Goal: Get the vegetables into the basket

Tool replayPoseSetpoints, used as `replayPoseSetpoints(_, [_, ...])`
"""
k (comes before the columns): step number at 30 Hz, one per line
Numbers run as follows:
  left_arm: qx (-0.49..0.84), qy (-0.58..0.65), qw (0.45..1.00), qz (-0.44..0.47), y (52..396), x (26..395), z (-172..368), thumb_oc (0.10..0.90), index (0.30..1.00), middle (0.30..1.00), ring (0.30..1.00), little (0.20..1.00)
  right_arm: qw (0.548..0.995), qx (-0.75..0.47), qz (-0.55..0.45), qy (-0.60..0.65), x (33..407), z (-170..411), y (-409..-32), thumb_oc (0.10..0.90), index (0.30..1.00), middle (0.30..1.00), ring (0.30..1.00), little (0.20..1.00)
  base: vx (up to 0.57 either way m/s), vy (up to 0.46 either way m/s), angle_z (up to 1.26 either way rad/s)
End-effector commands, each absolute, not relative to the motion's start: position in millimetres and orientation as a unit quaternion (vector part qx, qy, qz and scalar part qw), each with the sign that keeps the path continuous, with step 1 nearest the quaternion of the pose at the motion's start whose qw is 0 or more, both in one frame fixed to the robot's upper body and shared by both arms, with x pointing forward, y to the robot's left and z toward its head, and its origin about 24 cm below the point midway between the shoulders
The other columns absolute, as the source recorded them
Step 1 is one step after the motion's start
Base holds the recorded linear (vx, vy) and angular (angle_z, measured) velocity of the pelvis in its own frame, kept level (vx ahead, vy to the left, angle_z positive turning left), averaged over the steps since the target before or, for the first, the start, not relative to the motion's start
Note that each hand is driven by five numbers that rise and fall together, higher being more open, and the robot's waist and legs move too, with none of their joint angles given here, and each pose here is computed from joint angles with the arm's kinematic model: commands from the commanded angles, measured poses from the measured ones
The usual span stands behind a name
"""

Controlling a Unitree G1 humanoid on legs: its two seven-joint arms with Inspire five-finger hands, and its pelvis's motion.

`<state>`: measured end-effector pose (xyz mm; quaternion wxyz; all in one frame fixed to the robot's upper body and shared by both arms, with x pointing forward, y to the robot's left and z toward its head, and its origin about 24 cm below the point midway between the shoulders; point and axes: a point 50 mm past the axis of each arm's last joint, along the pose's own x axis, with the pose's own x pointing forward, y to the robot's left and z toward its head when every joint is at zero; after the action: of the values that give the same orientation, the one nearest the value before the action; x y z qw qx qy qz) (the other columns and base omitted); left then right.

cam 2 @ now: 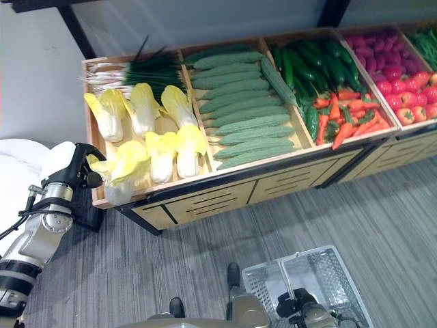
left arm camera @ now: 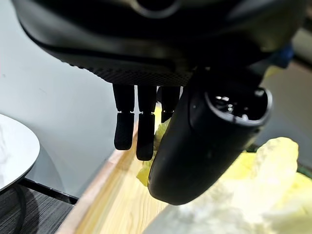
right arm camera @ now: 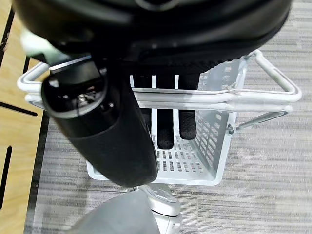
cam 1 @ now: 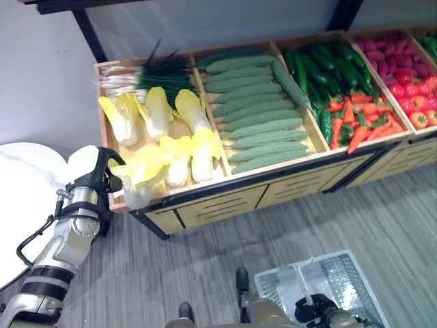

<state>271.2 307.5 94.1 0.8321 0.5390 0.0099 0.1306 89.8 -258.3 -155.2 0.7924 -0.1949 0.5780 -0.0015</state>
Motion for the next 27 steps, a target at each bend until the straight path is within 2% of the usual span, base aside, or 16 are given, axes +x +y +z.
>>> replayPoseSetpoints(1, [0.536,-0.140,0.810,0.191,305,282,170,0.400,0.300,0.300,0.300,0.300,0.782,-0.207,0.007,0.588,86,-155,-264,0.400,0.300,0.300,0.300,0.300,0.01,0.013,0.10])
replayPoseSetpoints(13, [0.521,-0.167,0.817,0.181,296,262,173,0.400,0.300,0.300,0.300,0.300,0.774,-0.199,0.020,0.601,78,-159,-257,0.400,0.300,0.300,0.300,0.300,0.00,0.009,0.02])
replayPoseSetpoints(27, [0.504,-0.222,0.825,0.131,269,253,186,0.400,0.300,0.300,0.300,0.300,0.769,-0.190,-0.014,0.611,69,-158,-265,0.400,0.300,0.300,0.300,0.300,-0.02,0.038,0.00])
